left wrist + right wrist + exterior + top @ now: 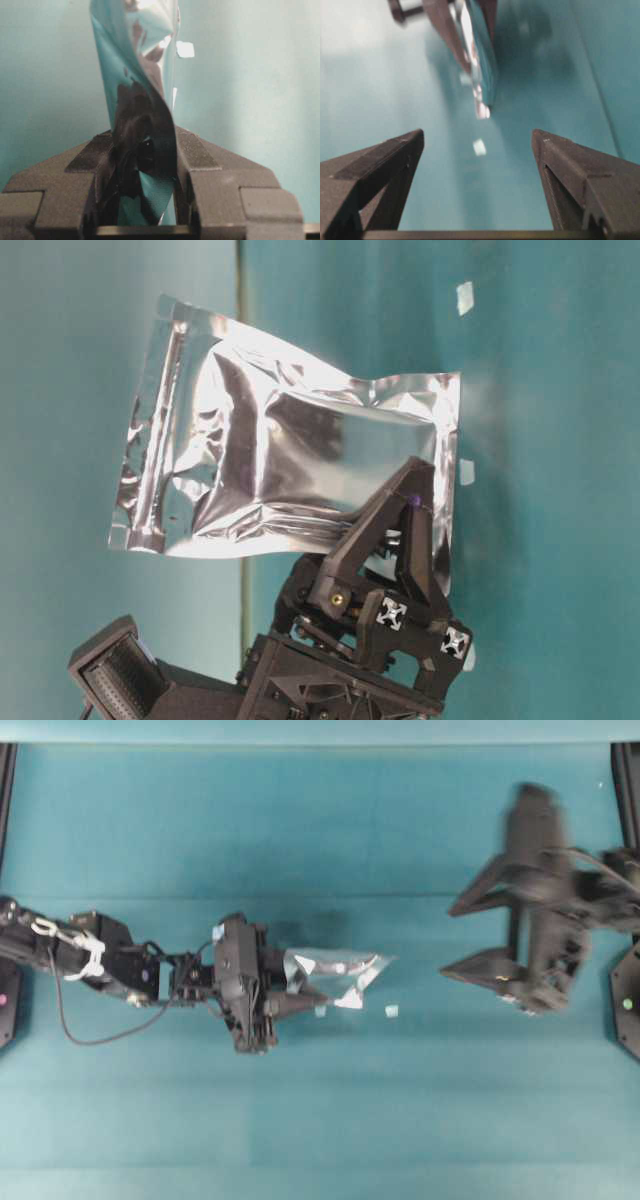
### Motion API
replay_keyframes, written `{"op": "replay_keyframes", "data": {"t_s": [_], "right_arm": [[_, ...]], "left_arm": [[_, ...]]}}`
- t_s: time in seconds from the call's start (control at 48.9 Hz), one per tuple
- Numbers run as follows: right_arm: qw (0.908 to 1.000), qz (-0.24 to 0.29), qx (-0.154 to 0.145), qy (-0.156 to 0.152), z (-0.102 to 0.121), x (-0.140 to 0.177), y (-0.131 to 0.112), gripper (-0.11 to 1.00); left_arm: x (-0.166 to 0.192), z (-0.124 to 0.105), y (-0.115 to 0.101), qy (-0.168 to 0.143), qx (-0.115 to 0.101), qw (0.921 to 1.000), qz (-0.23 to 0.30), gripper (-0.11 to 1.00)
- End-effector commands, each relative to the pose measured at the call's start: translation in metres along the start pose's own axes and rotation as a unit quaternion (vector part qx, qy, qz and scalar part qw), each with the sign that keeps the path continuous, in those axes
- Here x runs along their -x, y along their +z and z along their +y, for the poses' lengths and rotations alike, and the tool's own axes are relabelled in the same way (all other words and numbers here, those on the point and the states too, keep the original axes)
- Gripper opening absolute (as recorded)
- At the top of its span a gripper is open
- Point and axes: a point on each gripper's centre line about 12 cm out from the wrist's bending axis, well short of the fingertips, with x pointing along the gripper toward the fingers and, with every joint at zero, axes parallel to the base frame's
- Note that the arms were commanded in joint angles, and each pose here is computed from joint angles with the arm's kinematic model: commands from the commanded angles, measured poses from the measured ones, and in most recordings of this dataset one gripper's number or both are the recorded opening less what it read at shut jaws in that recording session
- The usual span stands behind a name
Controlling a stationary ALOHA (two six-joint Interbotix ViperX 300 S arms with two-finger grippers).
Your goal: Hand over the silver zip bag and make it stand upright.
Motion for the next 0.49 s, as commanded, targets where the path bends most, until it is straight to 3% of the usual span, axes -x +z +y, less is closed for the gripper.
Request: {"op": "replay_keyframes", "data": {"t_s": [0.0, 0.47], "right_arm": [[0.9996, -0.028, -0.006, 0.006, 0.001, 0.008, -0.001, 0.96], [0.9998, -0.017, -0.004, 0.006, -0.001, 0.004, -0.016, 0.96]], "left_arm": [[-0.001, -0.005, 0.001, -0.007, -0.002, 1.0, -0.003, 0.23], [0.0, -0.011, 0.001, -0.014, -0.004, 0.9999, -0.007, 0.23]]}}
